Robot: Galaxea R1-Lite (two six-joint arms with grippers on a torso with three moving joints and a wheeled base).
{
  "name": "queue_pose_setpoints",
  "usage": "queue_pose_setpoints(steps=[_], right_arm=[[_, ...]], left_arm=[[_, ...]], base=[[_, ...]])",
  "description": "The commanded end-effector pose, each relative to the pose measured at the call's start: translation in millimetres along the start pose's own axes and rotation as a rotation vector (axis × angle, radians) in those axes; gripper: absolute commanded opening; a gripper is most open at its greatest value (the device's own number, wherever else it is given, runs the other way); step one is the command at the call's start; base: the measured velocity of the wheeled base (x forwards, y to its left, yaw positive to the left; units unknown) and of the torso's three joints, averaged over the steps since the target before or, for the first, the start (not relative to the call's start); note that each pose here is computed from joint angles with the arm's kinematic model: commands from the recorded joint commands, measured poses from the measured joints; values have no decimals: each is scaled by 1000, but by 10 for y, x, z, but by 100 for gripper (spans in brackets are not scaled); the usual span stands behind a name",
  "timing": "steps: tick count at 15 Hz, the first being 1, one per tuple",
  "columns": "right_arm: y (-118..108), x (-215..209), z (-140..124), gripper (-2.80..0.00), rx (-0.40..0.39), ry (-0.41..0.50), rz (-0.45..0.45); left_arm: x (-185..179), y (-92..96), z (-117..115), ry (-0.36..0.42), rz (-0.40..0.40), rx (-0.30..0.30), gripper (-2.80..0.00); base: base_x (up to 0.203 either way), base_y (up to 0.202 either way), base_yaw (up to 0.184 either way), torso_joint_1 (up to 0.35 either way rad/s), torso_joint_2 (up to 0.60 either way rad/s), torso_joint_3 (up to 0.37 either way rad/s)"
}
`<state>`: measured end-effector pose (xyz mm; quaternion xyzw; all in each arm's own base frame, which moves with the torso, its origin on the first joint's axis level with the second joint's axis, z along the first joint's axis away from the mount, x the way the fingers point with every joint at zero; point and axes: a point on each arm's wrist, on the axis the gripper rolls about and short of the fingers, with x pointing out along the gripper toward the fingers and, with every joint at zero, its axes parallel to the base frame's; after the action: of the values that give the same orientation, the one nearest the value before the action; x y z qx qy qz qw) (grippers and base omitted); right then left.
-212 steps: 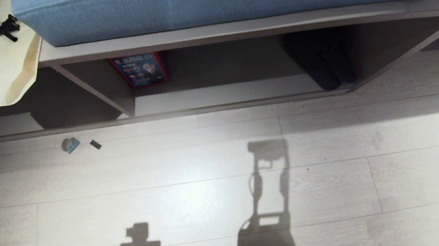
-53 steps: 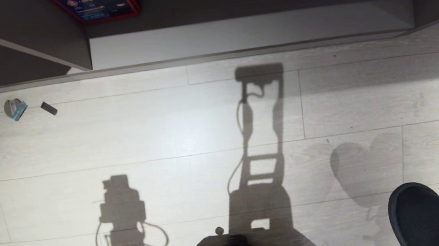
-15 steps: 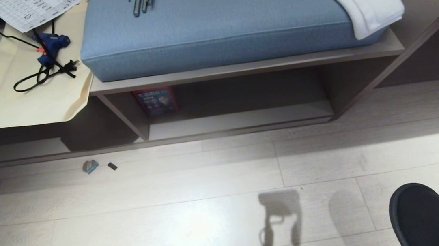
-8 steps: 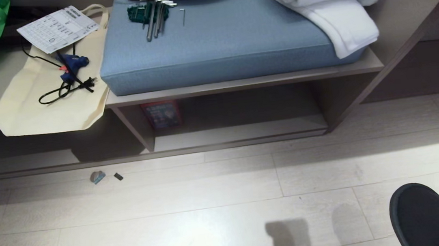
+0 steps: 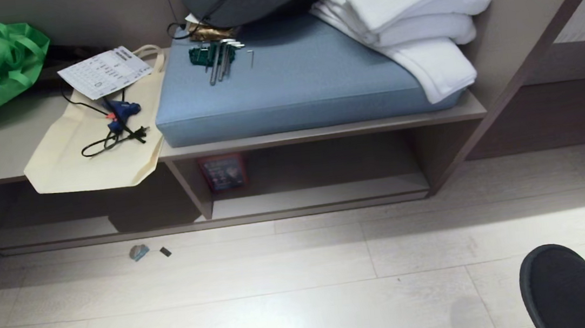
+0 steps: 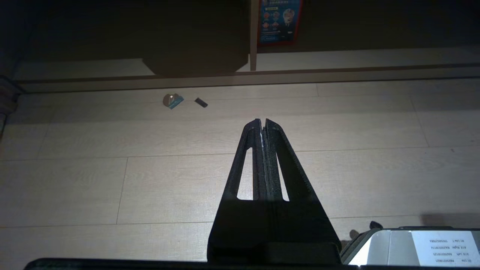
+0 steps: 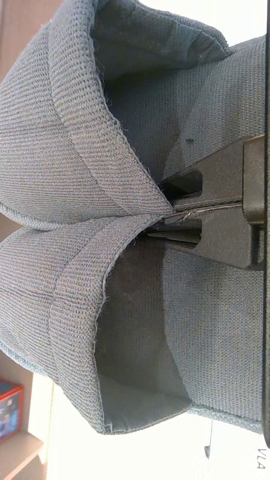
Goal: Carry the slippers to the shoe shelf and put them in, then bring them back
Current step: Place the slippers on the floor
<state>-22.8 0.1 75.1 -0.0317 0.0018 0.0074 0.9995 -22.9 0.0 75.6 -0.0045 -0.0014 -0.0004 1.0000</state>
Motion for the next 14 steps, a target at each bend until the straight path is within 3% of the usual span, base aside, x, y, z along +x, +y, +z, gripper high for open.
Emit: queue_pose_setpoints(steps=[1,14], right_arm=[[0,1,-1,-280,0,2,1],[0,1,1,-280,-4,0,1]], left_arm=[[1,0,0,1,0,0,-280],[1,0,0,1,0,0,-280]], base=[[0,0,0,-3,1,205],[0,0,0,3,2,202]])
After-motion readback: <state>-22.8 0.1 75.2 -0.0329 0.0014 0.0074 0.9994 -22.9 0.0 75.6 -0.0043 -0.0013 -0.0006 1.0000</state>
